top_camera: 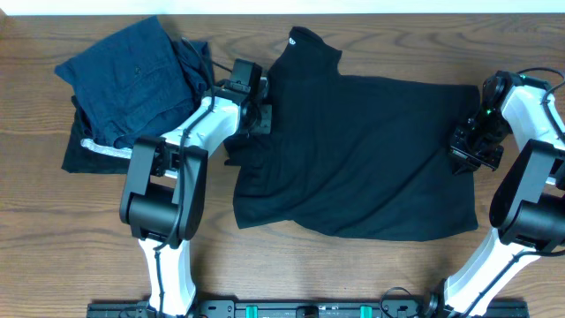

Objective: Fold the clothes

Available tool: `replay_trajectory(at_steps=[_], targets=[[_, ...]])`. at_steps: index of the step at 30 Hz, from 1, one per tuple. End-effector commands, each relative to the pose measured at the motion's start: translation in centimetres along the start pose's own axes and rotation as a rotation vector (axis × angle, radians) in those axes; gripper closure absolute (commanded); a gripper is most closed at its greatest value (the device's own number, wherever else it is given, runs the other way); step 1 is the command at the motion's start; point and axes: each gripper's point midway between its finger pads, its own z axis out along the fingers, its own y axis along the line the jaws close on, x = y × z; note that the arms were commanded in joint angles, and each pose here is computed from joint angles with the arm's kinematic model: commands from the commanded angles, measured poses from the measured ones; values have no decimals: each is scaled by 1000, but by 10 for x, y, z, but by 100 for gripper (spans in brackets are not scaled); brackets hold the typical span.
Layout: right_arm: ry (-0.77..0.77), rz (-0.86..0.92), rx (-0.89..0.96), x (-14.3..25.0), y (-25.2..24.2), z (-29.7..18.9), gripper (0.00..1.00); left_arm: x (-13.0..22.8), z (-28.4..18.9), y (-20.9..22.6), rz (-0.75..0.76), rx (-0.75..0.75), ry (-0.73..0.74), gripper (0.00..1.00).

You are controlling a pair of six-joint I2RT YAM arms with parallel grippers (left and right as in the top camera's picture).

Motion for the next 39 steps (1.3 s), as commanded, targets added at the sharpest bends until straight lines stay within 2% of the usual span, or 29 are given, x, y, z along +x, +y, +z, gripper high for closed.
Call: replay_trajectory(at_steps=[1,5,11,21,27,33,36,39], targets=[[-3,-1,42,1,-9,2,99,9,24,13,0,-37,33,94],[-28,23,86,-5,-20,5,99,-5,30,29,-1,-111,-32,94],[-87,68,54,-23,-31,16,99,-29,33,37,-13,-112,-126,94],[-183,85,-13,-47,-38,40,99,-43,33,34,-9,-101,-185,94],[-207,118,39,-54,-69,39,99,-43,33,34,-8,-101,-188,94],[-213,172,-116,-62,-80,34,99,-53,29,32,-6,-94,-222,94],[-240,139,-252,-72,-69,20,99,-73,15,26,-1,-80,-268,94],[-278,94,-332,-82,-60,0,93,-100,-12,14,6,-51,-320,94]])
